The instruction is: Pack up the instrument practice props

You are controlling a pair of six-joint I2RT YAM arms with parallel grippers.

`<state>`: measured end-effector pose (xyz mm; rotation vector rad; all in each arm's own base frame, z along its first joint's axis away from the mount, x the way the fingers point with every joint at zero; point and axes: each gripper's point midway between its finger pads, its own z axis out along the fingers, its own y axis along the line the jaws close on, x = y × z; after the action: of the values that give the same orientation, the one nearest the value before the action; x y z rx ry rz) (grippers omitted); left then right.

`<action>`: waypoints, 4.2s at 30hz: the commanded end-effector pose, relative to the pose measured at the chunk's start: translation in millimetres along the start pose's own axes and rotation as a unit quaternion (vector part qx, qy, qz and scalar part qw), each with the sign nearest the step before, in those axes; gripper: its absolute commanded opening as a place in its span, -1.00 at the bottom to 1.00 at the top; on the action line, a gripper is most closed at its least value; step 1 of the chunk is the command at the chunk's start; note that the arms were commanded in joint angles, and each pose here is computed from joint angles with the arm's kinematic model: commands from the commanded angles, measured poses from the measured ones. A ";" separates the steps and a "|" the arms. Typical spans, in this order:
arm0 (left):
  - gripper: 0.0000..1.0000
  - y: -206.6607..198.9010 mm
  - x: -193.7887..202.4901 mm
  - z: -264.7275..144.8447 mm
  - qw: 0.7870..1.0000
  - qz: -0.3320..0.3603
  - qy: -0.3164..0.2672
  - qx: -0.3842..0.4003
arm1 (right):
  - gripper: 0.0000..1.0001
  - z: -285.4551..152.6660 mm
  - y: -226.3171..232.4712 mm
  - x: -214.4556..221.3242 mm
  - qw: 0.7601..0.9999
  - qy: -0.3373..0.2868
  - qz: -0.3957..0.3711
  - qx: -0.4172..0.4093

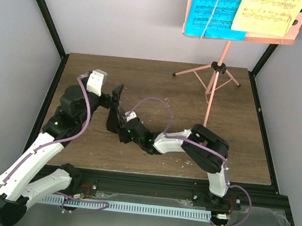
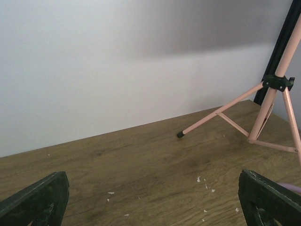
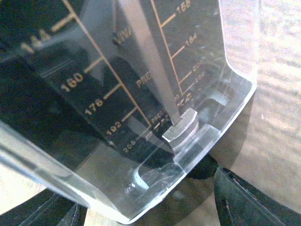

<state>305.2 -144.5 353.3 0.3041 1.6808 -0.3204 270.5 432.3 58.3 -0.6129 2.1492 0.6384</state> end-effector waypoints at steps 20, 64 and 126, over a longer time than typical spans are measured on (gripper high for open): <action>0.99 17.8 -26.4 -31.1 0.996 0.000 -0.078 -0.043 | 1.00 -87.7 28.5 -141.0 0.976 -0.183 -0.072 -0.089; 0.99 2.6 -8.7 -7.3 1.000 -0.003 -0.027 -0.005 | 0.03 -210.8 -378.0 -151.0 0.956 -0.198 0.078 0.200; 0.99 5.0 -5.0 -4.3 1.000 0.001 -0.021 -0.013 | 0.85 -139.3 -91.6 -106.9 0.947 -0.178 0.261 0.057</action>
<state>305.7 -141.3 342.8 0.2861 1.6776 -0.3099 320.4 309.5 179.1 0.1513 2.0301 0.7915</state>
